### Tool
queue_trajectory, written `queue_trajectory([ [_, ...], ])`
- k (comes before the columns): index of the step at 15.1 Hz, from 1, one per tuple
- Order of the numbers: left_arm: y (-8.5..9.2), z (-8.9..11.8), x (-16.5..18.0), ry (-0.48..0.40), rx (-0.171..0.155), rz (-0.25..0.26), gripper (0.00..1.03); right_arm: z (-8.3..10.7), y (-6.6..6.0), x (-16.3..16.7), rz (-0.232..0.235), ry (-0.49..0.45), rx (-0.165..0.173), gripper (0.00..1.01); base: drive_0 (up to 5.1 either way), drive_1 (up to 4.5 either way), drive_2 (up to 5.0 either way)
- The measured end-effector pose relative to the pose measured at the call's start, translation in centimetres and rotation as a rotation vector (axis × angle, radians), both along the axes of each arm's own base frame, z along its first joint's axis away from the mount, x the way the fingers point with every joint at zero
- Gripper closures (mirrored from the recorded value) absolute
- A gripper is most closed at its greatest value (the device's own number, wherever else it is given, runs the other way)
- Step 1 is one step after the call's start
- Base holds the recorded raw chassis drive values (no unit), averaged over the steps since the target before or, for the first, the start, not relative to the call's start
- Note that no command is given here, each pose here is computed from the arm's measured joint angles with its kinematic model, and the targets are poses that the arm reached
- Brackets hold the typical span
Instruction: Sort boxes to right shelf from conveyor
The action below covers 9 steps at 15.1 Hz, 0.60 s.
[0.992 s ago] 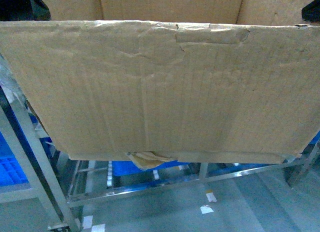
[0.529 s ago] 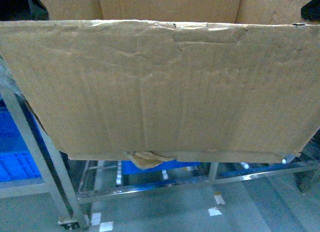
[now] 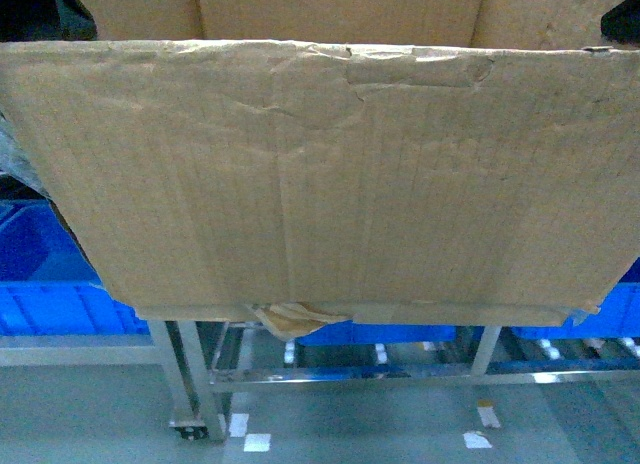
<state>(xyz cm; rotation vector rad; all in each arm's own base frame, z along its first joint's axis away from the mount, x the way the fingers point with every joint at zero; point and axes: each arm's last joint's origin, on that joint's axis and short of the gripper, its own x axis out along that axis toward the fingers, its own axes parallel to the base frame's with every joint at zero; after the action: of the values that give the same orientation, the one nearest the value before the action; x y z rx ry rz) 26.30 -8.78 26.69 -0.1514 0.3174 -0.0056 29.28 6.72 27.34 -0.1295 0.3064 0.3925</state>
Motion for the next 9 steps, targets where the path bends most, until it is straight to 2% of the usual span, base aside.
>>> queue_trajectory([
  [4, 0.05, -0.01, 0.01, 0.001, 0.0, 0.002, 1.01, 0.0, 0.11, -0.03, 0.005, 0.0, 0.0, 0.98, 0.5, 0.47, 0.5],
  [9, 0.11, 0.01, 0.0, 0.001, 0.001, 0.004, 1.01, 0.0, 0.18, -0.04, 0.007, 0.0, 0.0, 0.98, 3.9, 0.48, -4.5],
])
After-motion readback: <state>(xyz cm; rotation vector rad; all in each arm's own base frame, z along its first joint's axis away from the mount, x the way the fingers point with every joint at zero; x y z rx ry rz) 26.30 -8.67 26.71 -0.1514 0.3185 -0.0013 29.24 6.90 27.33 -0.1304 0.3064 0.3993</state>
